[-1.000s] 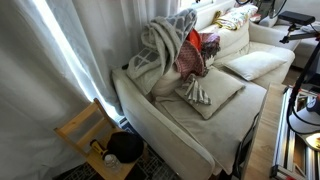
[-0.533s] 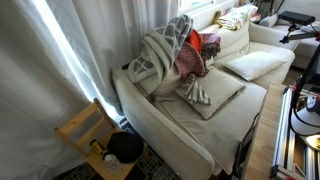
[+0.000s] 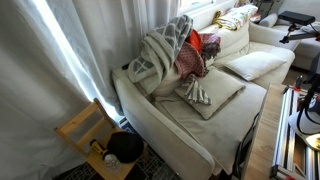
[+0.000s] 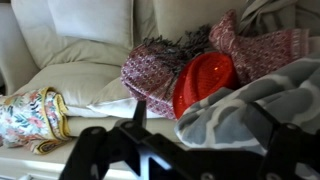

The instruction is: Put the white and grey blanket on the backrest of the sofa.

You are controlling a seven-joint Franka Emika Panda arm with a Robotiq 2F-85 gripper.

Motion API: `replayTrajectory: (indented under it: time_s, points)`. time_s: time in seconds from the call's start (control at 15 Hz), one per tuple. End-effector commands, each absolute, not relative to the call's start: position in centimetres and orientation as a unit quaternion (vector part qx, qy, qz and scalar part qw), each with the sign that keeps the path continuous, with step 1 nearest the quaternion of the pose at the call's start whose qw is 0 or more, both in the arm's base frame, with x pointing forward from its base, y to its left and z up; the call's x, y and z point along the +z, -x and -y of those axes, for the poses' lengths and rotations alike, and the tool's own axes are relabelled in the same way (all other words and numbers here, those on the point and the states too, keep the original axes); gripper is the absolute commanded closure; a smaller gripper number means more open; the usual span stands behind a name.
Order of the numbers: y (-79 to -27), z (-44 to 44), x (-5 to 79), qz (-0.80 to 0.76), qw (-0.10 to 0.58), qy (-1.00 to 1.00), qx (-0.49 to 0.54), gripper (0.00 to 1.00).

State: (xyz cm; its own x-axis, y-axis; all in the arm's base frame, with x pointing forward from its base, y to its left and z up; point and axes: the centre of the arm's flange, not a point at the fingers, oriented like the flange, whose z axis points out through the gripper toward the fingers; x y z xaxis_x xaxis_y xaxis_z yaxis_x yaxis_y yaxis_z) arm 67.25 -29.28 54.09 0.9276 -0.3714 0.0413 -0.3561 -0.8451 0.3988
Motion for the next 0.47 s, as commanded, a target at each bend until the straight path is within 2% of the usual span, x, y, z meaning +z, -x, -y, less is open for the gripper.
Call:
replayTrajectory:
  time_s: [0.0,0.07,0.13,0.4]
  points:
    - [-63.2,27.4,54.9,0.149,0.124,-0.98,-0.05,0.0]
    - [-63.0,27.6,55.0,0.138,0.104,-0.984,-0.053,0.0]
    - [-65.9,27.5,55.6,0.156,0.149,-0.976,-0.036,0.0]
    - [-65.0,27.7,55.9,0.142,0.124,-0.981,-0.041,0.0]
